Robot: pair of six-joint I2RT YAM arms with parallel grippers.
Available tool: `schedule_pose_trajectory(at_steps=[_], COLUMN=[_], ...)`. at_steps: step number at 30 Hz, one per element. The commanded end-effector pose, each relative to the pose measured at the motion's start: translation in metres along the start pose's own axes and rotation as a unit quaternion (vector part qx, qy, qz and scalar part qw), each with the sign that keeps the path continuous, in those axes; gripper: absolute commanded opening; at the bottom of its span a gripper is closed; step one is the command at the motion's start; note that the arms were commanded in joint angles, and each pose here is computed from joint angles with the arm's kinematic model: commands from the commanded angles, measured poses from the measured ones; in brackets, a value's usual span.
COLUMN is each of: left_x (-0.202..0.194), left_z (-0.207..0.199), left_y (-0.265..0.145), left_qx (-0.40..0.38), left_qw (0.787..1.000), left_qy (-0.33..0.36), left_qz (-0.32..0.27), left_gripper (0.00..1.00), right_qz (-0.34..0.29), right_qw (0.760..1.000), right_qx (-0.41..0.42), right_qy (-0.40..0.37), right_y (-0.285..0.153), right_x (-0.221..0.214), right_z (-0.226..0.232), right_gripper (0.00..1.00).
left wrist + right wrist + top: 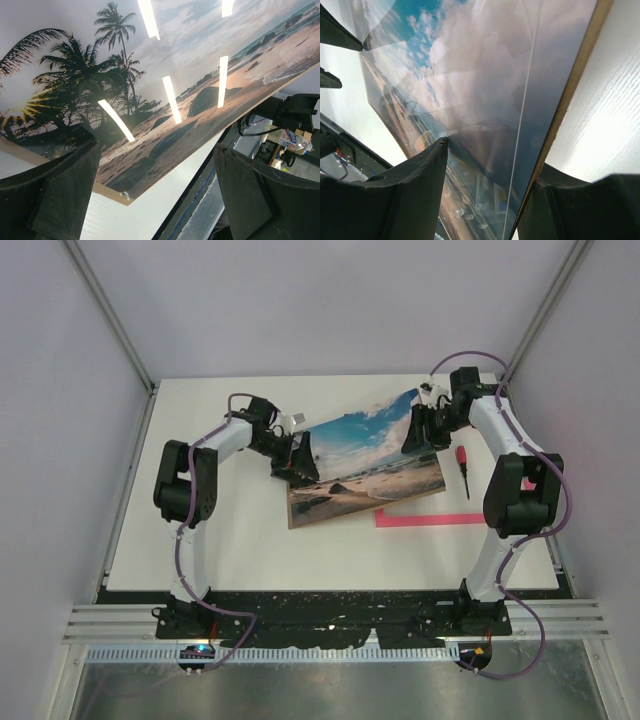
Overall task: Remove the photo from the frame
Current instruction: Adjust the photo frame at the center of the board.
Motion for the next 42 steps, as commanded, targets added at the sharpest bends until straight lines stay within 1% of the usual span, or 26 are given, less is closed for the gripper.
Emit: schedule_pose_trajectory(at_steps=[1,8,15,21,26,29,36,42], left_x=[0.004,0.004,0.004,0.004,0.004,0.004,0.004,0.004], left_z=[0.001,0.001,0.001,0.001,0.001,0.002,0.001,0.002], left_y=[0.004,0.003,0.004,0.004,0.004,0.004,0.004,0.004], left_qx=[0.001,0.001,-0.001,-0.001,-0.002,-0.001,-0.002,-0.003], left_qw=[1.000,1.000,1.000,1.000,1.000,1.000,1.000,1.000], left_qy=[0.018,0.018,0.017,0.017,0.017,0.017,0.018,0.017], left_qz=[-0.002,-0.002,-0.002,-0.001,-0.001,-0.001,-0.001,-0.001], left_gripper=[1.00,1.00,1.00,1.00,1.00,1.00,1.00,1.00], right_qz=[-0.019,0.020,0.019,0.037,0.052,0.059,0.066,0.064], right_qw=[0.997,0.993,0.989,0.990,0.988,0.989,0.990,0.988], right_qx=[-0.023,-0.058,-0.105,-0.102,-0.110,-0.096,-0.090,-0.112], right_qy=[-0.071,-0.096,-0.100,-0.094,-0.094,-0.091,-0.084,-0.086], right_y=[-0.002,0.019,0.019,0.031,0.041,0.047,0.058,0.057], right_x=[0.011,0.007,0.009,0.004,-0.001,-0.005,-0.007,-0.005], right_z=[0.018,0.018,0.012,0.005,-0.005,-0.007,-0.013,-0.016], right_gripper=[0.56,0.58,0.58,0.59,0.62,0.63,0.63,0.65])
Point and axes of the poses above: each gripper's point midway between its finger pads, its own y axis out along the fingers, its own z axis along the line the jaws close on, x = y × z, the point moved 8 cm from there along -y, back along the fingers, and after that the axes turned 3 degrees about y, right-handed, at the moved point
